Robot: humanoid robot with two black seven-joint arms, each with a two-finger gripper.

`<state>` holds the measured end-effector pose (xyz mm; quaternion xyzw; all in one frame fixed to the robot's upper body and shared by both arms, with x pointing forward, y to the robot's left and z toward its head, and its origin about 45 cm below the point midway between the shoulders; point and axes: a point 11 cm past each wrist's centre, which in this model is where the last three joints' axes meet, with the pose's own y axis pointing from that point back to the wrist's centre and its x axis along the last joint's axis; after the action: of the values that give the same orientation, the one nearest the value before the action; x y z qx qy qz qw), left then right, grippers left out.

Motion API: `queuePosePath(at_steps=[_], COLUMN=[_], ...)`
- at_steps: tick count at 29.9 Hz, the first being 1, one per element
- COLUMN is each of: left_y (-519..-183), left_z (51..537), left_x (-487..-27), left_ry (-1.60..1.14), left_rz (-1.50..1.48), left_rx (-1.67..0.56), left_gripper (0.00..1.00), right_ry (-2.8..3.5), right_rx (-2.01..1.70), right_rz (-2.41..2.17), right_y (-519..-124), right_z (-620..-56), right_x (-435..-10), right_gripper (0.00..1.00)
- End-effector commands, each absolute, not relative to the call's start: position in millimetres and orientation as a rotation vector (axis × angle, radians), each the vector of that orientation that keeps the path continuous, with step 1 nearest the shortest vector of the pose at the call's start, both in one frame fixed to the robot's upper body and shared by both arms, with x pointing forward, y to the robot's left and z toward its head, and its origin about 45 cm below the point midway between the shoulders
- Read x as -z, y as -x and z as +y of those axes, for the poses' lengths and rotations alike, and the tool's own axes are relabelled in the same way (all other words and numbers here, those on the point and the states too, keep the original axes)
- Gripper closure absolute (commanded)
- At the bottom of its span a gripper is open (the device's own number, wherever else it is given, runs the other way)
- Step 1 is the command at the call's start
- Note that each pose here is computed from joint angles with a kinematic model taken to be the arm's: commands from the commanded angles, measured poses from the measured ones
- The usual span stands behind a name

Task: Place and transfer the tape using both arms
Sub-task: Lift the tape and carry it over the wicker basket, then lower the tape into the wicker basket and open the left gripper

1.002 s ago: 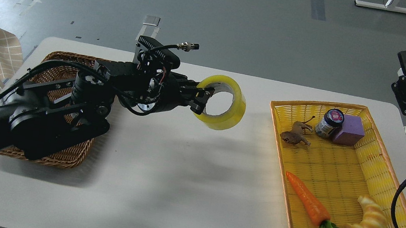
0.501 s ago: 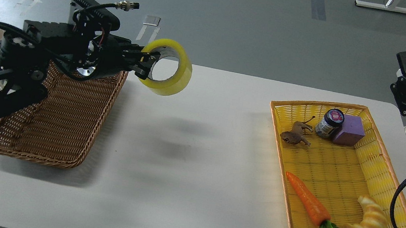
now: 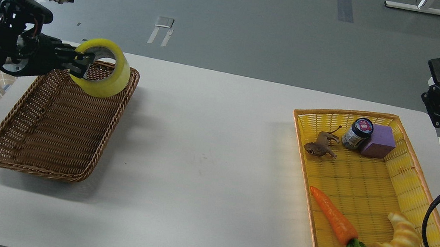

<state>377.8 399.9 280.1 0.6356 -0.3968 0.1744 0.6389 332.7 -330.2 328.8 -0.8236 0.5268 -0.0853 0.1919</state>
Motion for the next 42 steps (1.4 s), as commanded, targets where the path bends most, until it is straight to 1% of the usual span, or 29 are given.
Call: queuePosePath(at_steps=[1,5,11,22,32,40,42], left_y=[-374.6,-372.6,-368.8,-356.6,-360.9,-359.2,-358.8], left_z=[425.4,450.0,468.6,472.0,472.4,478.7,482.0], left_x=[-265.5,-253.4,-240.6,-216.7,-201.7,-196.5,-195.1], left_ry=[-1.497,-1.528,-1.547,-1.531,-1.517,-1.512,-1.517], left_rz=[-0.837,-0.807,-0.785,-0.740,-0.726,-0.707,-0.699], left_rx=[-0.389,-0.409,-0.410,-0.341,-0.359,-0.354,-0.358], left_gripper=[1.00,1.00,1.00,1.00,1.00,0.89,0.73], right_ry=[2.313,2.314,2.318,2.321,2.324,2.325,2.327], right_rx=[0.239,0.236,0.226,0.225,0.212,0.212,0.214], right_rz=[1.480,1.482,1.491,1.493,1.503,1.507,1.503], right_y=[-332.4,-332.2,-330.6,-330.5,-328.6,-326.6,-326.0], right_z=[-330.2,-330.3,-331.6,-331.7,-332.8,-333.8,-332.7], right_x=[-328.4,-327.7,-324.2,-323.4,-319.2,-318.5,-319.0], right_gripper=[0.00,0.00,0.00,0.00,0.00,0.00,0.00])
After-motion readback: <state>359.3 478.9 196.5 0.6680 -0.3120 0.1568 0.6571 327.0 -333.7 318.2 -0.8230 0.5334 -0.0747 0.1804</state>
